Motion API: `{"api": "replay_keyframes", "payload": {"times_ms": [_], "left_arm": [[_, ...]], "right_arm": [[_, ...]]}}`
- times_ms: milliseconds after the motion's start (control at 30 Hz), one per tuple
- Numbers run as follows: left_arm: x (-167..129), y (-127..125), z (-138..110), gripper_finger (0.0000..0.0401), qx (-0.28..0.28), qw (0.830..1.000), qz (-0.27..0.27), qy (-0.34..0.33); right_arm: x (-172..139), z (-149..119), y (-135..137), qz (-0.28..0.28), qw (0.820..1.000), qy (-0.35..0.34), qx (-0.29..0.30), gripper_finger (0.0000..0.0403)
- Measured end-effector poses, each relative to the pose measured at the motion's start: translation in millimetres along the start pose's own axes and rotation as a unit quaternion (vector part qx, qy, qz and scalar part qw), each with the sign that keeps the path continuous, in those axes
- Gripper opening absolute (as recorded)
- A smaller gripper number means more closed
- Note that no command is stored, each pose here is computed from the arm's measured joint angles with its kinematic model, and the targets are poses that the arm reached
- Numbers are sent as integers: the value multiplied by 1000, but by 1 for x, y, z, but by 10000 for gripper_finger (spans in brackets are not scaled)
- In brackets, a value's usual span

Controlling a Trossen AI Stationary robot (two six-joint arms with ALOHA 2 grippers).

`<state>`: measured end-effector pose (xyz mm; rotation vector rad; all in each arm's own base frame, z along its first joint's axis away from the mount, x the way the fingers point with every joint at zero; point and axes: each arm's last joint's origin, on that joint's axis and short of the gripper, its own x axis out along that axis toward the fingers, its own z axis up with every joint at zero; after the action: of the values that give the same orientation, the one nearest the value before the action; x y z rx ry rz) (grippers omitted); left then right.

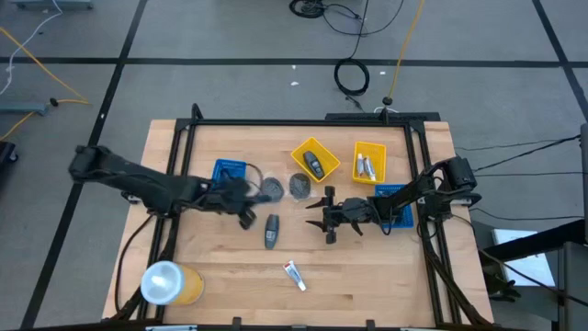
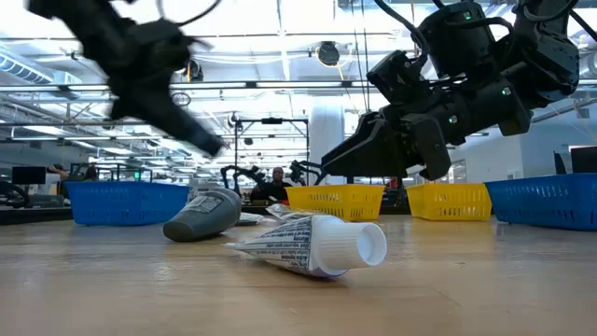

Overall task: Pick & Place Travel size toiletries
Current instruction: Put the blue shave cream into the left blue bin, then put the right black hairbrush into the right blue bin

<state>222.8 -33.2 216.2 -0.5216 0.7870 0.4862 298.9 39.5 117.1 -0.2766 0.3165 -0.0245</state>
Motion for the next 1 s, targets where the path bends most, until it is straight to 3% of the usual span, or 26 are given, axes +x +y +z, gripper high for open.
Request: {"api": "replay_keyframes", "payload": {"times_ms": [100, 200, 333, 633, 833, 1000], "left_arm": [[-19, 22, -13, 9, -57, 993, 105, 19], [-27, 39, -22, 22, -108, 973, 202, 22], [-20, 48, -26, 28, -135, 952, 273, 35], [10, 59, -19, 31, -116, 929, 344, 69], [17, 68, -14, 122, -94, 927, 344, 115], [0, 68, -9, 204, -77, 940, 281, 179]], "right_arm": [[0, 0, 0, 0, 1000, -2, 0, 192], [0, 2, 0, -1, 1000, -9, 2, 188], [0, 2, 0, -2, 1000, -12, 3, 188], [0, 3, 0, -2, 1000, -15, 16, 185], [0, 3, 0, -2, 1000, -15, 16, 181], [0, 2, 0, -1, 1000, -12, 15, 181]]}}
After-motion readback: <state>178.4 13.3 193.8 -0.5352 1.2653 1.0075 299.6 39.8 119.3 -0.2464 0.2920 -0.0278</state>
